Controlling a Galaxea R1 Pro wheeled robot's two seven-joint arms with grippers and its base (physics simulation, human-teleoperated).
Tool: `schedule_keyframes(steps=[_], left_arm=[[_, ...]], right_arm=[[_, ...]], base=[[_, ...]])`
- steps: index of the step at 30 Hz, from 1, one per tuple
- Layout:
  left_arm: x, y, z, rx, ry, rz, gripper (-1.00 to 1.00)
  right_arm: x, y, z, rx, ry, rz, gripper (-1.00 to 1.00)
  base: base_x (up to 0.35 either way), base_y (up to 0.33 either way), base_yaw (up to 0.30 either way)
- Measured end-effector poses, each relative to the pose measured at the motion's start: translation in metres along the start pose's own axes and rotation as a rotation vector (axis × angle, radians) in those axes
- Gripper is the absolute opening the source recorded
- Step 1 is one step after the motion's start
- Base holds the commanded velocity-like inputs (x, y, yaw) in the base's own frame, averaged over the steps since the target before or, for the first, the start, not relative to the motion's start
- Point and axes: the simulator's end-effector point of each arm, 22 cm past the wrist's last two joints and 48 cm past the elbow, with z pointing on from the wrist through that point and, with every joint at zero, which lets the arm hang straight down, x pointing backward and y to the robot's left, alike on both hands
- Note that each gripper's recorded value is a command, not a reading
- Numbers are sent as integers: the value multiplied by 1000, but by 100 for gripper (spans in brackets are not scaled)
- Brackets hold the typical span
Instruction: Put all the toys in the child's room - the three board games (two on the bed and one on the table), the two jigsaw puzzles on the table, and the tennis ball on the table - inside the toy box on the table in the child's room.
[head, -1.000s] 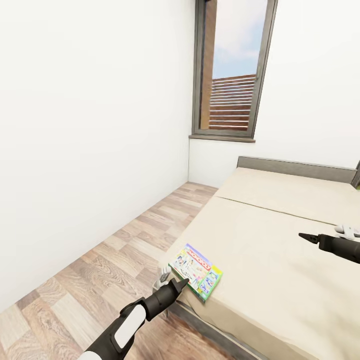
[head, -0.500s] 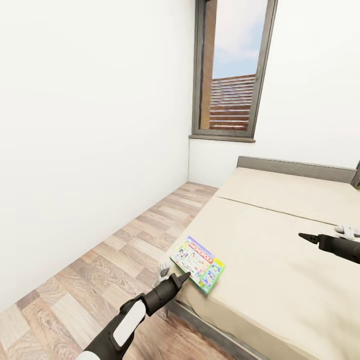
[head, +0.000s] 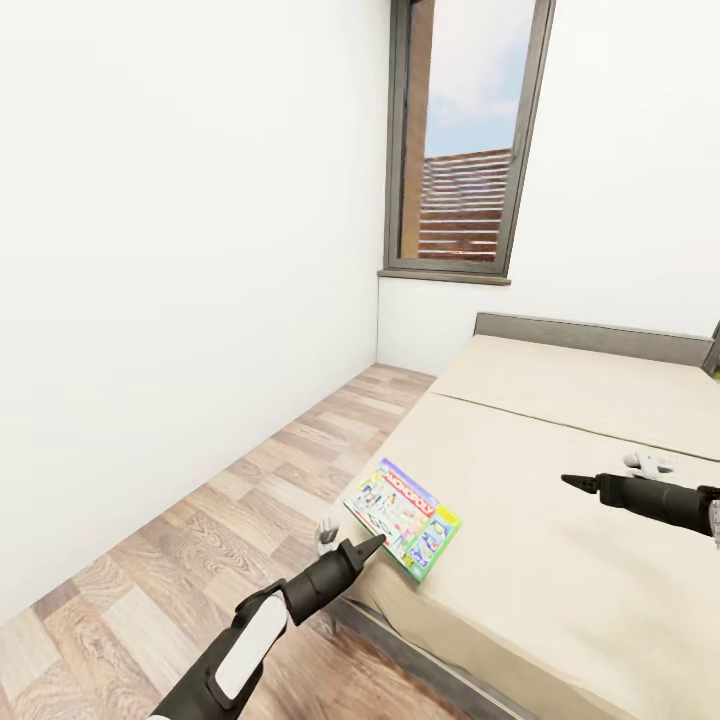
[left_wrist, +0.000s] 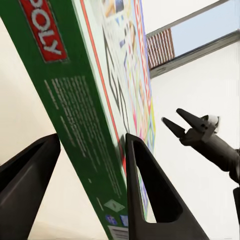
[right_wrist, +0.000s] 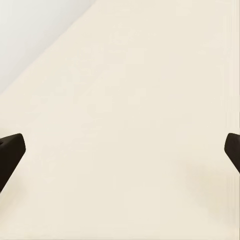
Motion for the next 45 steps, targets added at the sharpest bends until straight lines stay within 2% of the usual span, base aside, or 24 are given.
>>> schedule_keyframes(steps=[5,14,32,45], left_arm=[[0,-7,-8,16,2,5,-100],[3,-7,-18,15,19,6,-100],[8,-2,-24,1,30,0,-100],[7,-16,-25,29,23,16,-100]], right_arm=[[12,23,15,-35,39,-24,100],[25,50,33,-65,65,-26,100],[33,64,43,-70,86,-38,100],[35,64,44,-71,89,-38,100]], base=[[0,0,0],[0,0,0],[0,0,0],[0,0,0]])
